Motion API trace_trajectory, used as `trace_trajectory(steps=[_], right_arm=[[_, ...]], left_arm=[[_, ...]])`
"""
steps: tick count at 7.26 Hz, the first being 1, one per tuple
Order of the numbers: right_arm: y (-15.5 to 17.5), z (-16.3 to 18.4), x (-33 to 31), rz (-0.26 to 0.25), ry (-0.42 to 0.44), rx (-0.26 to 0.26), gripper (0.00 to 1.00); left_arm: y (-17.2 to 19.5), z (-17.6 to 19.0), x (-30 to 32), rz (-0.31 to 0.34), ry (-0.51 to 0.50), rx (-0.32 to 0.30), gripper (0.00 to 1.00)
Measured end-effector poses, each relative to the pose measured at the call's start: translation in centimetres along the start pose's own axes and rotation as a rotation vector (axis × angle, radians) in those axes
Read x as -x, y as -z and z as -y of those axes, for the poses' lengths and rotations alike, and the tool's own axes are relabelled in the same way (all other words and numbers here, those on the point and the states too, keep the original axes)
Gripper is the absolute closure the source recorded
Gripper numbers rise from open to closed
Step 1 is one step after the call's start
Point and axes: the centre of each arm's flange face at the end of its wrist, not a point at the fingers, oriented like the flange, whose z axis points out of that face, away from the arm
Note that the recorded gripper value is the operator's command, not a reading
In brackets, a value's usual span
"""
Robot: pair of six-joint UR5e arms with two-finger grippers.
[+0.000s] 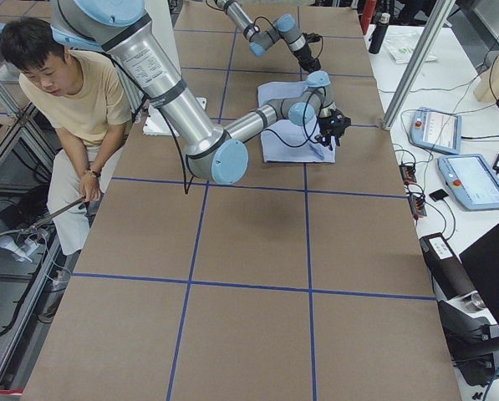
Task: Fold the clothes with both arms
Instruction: 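Release the hem at the collar and raise both grippers away, then lower the right gripper to the folded shirt's side edge and grasp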
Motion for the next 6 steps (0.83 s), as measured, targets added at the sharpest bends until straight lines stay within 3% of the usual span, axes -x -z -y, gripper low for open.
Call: trace_trajectory(steps=[1,3,6], right_arm=[[1.1,-0.6,0.8,0.013,-0.006,0.022,0.49],[2.3,-3.7,-0.5,0.023,0.017,0.07,0.53],[5.4,-6.0,-11.2,0.029,0.099,0.157,0.44]], left_arm=[[0.9,1.6,-0.9,-0.018,-0.023,-0.009,0.39],[3.2,4.5,-2.5,-0.047,-0.047,0.031,0.39],[4.7,5.7,-3.1,-0.06,-0.048,0.062,0.39]])
